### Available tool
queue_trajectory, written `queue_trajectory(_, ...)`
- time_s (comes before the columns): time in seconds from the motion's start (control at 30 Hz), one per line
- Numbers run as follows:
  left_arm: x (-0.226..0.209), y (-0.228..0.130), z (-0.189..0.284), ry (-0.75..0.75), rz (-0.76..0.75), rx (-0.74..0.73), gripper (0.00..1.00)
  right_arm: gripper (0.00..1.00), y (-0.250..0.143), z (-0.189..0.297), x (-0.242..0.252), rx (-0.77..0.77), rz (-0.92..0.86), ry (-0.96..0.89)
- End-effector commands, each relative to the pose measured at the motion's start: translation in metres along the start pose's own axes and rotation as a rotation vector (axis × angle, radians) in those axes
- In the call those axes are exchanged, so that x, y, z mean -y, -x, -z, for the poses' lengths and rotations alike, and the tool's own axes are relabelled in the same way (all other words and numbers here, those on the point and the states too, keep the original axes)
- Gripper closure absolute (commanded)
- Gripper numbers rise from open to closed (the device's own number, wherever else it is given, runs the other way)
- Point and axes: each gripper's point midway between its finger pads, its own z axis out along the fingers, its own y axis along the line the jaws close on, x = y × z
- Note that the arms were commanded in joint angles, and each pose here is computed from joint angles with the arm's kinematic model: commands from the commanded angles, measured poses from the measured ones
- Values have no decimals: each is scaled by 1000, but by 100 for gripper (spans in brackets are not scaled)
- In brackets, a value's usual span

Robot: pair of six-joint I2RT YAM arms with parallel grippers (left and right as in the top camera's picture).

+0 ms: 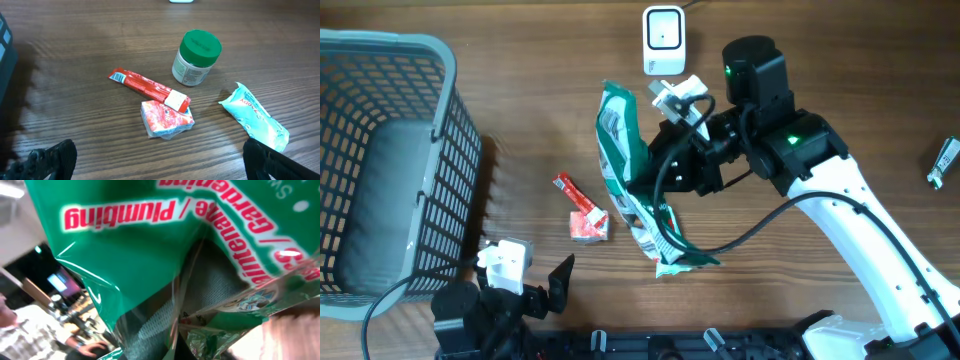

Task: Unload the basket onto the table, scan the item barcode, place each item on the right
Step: 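Hold the glove pack up against the white scanner window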

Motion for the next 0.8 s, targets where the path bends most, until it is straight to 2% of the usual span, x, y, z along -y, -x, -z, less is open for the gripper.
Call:
queue_trajectory(0.0, 2, 1, 0, -13, -13, 5, 0, 96, -1, 0, -17, -9, -82, 65)
queue_trajectory(0.17, 2, 1, 0, -13, -13, 5, 0, 96, -1, 0, -16, -11, -180, 60)
queue_trajectory(0.23, 2, 1, 0, -13, -13, 5, 0, 96, -1, -1, 1, 4, -223, -35)
queue_trajectory(0.27, 2, 1, 0, -13, -13, 6, 0, 96, -2, -3, 18, 18, -280, -133)
queue_trajectory(0.33, 2, 1, 0, -13, -13, 5, 0, 96, -23, 9, 81, 47, -418, -533)
queue_trajectory(0.4, 2, 1, 0, -13, -13, 5, 0, 96, -66, 63, 134, 27, -558, -1033)
queue_trajectory(0.43, 2, 1, 0, -13, -13, 5, 0, 96, -80, 93, 144, 37, -611, -1228)
queue_trajectory(0.5, 2, 1, 0, -13, -13, 6, 0, 96, -82, 126, 153, 61, -598, -1414)
queue_trajectory(0.57, 2, 1, 0, -13, -13, 5, 0, 96, -76, 146, 159, 59, -522, -1518)
queue_trajectory(0.63, 2, 1, 0, -13, -13, 5, 0, 96, -73, 145, 169, 47, -488, -1515)
queue_trajectory(0.77, 2, 1, 0, -13, -13, 6, 0, 96, -82, 149, 210, 49, -560, -1497)
